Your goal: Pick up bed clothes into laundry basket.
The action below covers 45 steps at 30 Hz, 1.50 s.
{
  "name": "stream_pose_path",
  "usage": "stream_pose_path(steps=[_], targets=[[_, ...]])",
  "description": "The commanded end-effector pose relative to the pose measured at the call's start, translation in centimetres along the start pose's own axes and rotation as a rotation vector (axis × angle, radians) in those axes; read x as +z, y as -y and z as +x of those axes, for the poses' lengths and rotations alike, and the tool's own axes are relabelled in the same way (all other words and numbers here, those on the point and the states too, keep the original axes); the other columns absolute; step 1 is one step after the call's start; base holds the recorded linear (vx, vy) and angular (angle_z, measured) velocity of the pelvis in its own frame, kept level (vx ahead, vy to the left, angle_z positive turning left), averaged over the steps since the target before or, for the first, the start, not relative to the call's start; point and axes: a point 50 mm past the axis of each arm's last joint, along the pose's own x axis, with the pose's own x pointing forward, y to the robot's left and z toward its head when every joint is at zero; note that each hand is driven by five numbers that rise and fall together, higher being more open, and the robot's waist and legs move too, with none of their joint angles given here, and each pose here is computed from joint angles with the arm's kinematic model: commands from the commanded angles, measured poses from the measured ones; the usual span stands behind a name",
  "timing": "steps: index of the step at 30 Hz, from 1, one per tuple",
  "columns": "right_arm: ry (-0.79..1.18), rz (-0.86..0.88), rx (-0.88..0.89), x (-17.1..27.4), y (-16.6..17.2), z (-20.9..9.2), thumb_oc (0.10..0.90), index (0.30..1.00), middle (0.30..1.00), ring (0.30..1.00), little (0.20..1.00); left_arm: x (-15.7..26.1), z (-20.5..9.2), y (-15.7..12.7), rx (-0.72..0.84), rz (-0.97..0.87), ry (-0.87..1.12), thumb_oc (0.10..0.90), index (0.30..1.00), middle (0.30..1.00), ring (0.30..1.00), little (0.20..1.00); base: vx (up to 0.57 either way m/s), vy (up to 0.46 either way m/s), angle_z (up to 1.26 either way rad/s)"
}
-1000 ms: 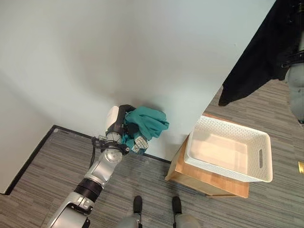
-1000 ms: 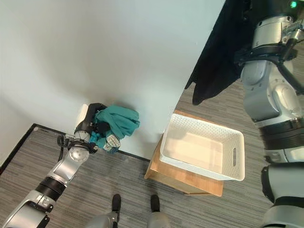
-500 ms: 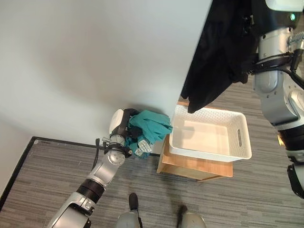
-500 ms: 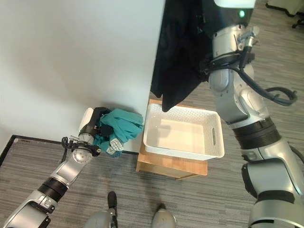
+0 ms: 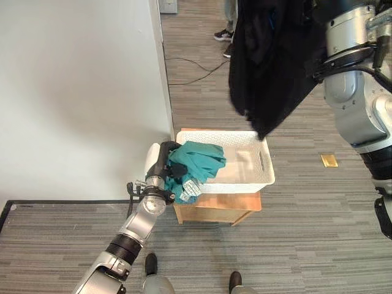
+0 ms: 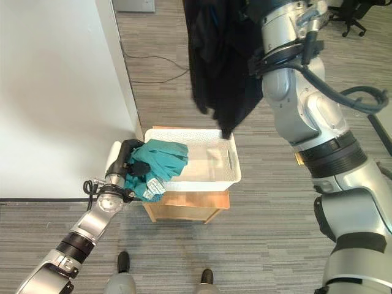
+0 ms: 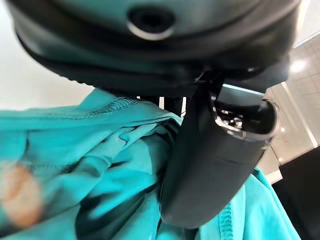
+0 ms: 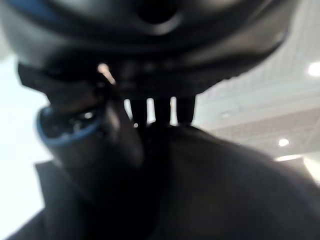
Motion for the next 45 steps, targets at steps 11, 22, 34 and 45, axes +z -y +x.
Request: stream_pose_path(steps=[11, 22, 34, 45], targets=[[-0.028, 0.027, -0.153, 0.2, 1.9, 1.7, 0.400, 0.300, 0.300, 0.300, 0.300, 6.8, 1.5, -1.6, 0.079, -0.053, 0.321, 0.400, 0.300, 0.300, 0.300, 0.300, 0.03, 0.029, 0.08], [0.012, 0.056, -0.089, 1.3, 0.3, -0.6, 0.400, 0.300, 0.300, 0.300, 0.300, 7.2, 1.2, 0.2, 0.006, -0.094, 0.318, 0.400, 0.300, 0.300, 0.300, 0.300, 0.00, 0.022, -0.07], [-0.043, 0.080, 0.010, 0.9, -2.4, -2.9, 0.400, 0.300, 0.300, 0.300, 0.300, 5.7, 0.5, 0.2, -0.009, -0.102, 0.271, 0.400, 0.300, 0.300, 0.300, 0.300, -0.01, 0.009, -0.03], [-0.254, -0.029, 0.192, -3.7, -6.2, -6.1, 0.400, 0.300, 0.300, 0.300, 0.300, 4.6, 0.1, -0.3, 0.007, -0.132, 0.234, 0.400, 0.300, 0.300, 0.300, 0.300, -0.07, 0.021, 0.01]])
